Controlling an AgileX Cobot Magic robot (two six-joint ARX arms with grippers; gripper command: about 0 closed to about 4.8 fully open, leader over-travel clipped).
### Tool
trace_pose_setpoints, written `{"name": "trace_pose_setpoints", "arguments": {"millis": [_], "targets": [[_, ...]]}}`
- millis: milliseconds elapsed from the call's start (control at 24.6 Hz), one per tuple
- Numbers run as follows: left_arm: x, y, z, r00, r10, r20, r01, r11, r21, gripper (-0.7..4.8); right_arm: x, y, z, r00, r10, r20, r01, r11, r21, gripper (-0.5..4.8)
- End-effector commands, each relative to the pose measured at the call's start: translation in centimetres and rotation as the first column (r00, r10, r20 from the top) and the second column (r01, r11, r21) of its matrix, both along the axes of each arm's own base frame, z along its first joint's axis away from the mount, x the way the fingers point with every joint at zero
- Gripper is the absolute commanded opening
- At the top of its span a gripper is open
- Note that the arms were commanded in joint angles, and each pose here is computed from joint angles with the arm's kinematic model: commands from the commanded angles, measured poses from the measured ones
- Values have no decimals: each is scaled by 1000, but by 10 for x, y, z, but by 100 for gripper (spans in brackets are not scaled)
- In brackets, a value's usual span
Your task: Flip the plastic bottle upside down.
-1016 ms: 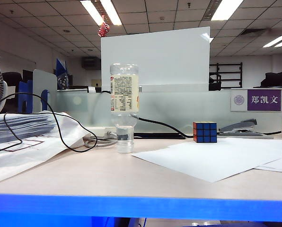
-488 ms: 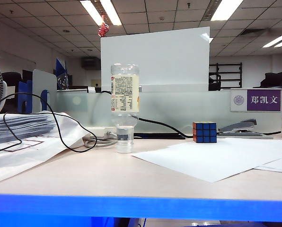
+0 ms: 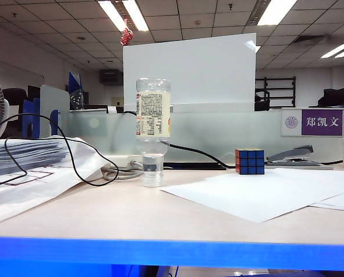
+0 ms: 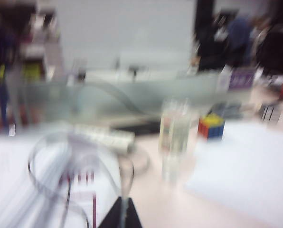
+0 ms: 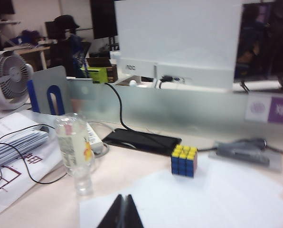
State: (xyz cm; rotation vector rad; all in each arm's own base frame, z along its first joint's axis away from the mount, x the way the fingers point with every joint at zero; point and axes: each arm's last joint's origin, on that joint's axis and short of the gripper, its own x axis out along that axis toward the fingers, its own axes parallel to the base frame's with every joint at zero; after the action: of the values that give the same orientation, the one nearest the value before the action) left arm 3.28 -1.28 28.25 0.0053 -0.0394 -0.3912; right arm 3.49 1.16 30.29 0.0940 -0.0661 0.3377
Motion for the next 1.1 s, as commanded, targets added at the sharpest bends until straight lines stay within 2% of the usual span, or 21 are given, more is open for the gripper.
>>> {"name": "trace_pose_setpoints", "arguments": {"millis": [41, 163, 325, 569, 691, 813, 1098], "targets": [[6, -2, -10, 999, -1, -40, 0, 1000, -15, -6, -2, -1, -16, 1000, -21, 12, 21, 999, 28, -9], [13, -4, -19, 999, -1, -41, 0, 1000, -21, -5, 8, 2, -32, 998, -18, -68, 18, 1000, 9, -9], [21, -6, -27, 999, -1, -47, -3, 995, -95, -6, 21, 5, -53, 992, -10, -124, 20, 997, 80, -9], [36, -10, -53, 998, -2, -64, -5, 994, -107, -6, 40, 10, -77, 999, -8, -31, 12, 992, 123, -9], [42, -12, -66, 997, -2, -77, -6, 994, -107, -5, 47, 11, -90, 999, -46, 9, 45, 990, 135, -9], [44, -13, -71, 996, -3, -91, -8, 992, -123, -5, 52, 11, -102, 997, -82, -11, 83, 988, 134, -9], [45, -13, -73, 995, -9, -100, -7, 987, -158, -5, 54, 12, -112, 995, -78, -65, 85, 990, 114, -9]]}}
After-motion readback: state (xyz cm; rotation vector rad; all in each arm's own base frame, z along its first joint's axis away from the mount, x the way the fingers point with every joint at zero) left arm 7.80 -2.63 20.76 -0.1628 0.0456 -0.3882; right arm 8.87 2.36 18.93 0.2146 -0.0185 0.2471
